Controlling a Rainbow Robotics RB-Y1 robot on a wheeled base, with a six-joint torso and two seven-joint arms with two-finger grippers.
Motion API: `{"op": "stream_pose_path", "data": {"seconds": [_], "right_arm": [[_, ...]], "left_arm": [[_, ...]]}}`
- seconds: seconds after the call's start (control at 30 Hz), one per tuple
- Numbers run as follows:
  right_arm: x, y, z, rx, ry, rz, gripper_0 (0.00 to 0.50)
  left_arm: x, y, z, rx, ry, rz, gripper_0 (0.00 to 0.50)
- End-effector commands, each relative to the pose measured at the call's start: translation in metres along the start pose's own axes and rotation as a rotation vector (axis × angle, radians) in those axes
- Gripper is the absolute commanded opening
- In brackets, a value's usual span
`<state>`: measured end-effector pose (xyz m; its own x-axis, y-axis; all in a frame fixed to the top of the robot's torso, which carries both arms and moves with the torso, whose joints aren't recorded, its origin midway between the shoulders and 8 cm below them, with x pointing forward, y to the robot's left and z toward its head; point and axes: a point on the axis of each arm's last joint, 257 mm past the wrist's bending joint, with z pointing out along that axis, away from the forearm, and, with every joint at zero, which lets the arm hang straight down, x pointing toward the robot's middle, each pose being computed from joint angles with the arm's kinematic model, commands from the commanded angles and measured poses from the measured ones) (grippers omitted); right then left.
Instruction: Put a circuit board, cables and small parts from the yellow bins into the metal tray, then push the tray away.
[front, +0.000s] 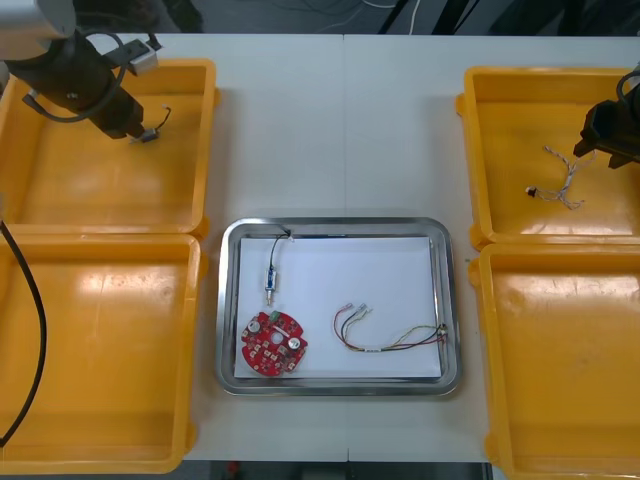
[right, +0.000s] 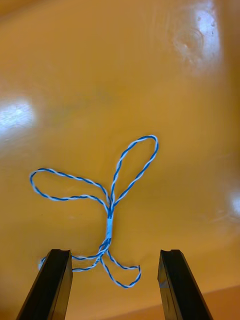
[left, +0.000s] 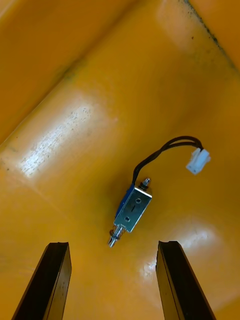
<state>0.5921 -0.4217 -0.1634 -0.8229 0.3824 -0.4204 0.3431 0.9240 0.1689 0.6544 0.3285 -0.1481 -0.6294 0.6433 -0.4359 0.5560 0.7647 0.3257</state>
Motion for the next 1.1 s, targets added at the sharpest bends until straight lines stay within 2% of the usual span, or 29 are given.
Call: {"op": "stream_pose_path", "data": {"seconds": [0.03,0.23,0.5,0.73,1.1], "right_arm": [[-0.037,-0.011,-0.027,0.027,-0.078,0.042,0.5],[-0.036,-0.007,-0.019,0.021,-0.071,0.072,0.5],[-0.036,0.003,-0.001,0.019,-0.086,0.079,0.5],[-0.018,0.01,0.015,0.02,-0.041,0.093,0.5],[-0.007,0.02,0.028,0.032,-0.022,0.09,0.5]], "left_arm": [[-0.045,0.001,-0.01,-0.041,-0.076,0.141,0.5],[-0.047,-0.002,-0.001,-0.056,-0.08,0.151,0.5],[-0.046,-0.004,0.006,-0.057,-0.084,0.146,0.5],[-0.044,-0.005,0.016,-0.067,-0.094,0.142,0.5],[-0.044,-0.011,0.022,-0.059,-0.097,0.138,0.5]]}}
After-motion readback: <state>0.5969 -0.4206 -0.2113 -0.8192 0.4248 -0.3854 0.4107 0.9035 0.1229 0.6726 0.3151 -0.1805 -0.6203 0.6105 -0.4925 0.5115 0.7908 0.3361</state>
